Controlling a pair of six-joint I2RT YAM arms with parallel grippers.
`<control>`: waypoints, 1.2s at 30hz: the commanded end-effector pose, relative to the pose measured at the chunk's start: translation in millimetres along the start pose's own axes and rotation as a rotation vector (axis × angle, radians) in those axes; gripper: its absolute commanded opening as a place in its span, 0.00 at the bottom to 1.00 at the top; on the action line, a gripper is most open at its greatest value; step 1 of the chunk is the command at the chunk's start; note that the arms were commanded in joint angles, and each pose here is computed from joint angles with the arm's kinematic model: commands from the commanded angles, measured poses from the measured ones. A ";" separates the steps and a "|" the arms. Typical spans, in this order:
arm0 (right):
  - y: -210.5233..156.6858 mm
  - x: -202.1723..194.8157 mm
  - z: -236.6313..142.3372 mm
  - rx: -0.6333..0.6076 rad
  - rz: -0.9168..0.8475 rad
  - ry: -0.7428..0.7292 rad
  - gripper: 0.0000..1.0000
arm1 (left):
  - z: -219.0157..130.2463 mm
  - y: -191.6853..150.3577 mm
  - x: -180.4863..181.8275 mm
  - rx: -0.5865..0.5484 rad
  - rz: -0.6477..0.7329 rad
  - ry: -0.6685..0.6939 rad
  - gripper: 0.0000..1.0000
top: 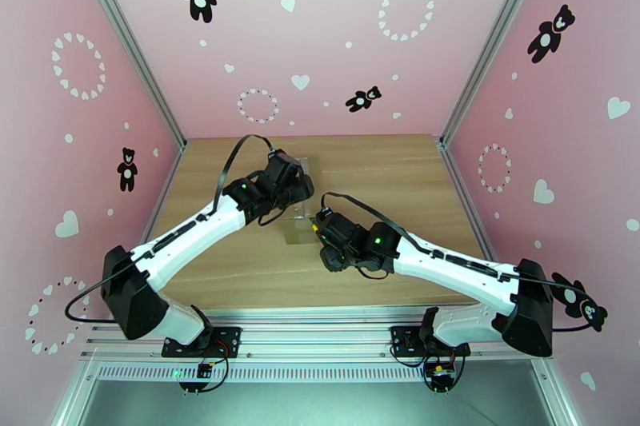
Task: Unpack the express box
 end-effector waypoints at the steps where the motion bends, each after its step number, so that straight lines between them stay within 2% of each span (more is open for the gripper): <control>1: 1.9 1.0 -2.9 -0.024 -0.015 0.036 0.00 | 3.2 9.4 -5.0 0.004 0.048 -0.022 0.64; 7: 1.5 -3.6 -6.7 -0.024 -0.009 0.014 0.00 | 12.6 20.6 -0.8 0.011 0.079 0.018 0.64; 11: -0.1 -11.8 -9.4 -0.016 -0.004 -0.018 0.00 | 13.6 26.3 14.8 0.004 0.057 0.050 0.64; 18: 0.9 -21.4 -19.2 -0.029 -0.014 -0.053 0.00 | -0.5 30.2 33.9 -0.028 0.037 0.061 0.64; 24: 4.6 -22.8 -28.0 -0.038 -0.053 -0.065 0.00 | -1.2 20.2 38.5 0.018 0.017 0.014 0.64; 30: 3.4 -22.3 -27.1 -0.029 -0.051 -0.052 0.00 | -0.7 33.4 20.0 0.022 0.088 -0.028 0.66; 36: 2.1 -21.7 -28.1 -0.028 -0.029 -0.040 0.00 | 23.8 55.1 -3.1 0.020 0.171 0.008 0.65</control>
Point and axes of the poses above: each hand's point on the last joint's axis, 136 mm out from that joint toward the fingers, its own z axis out along the fingers, its own x axis along the line the jaws close on, y = z × x, the point moved 10 cm from there along -z, back along the fingers, and after that the axes turned 4 degrees about -z, right-handed, at the moved point
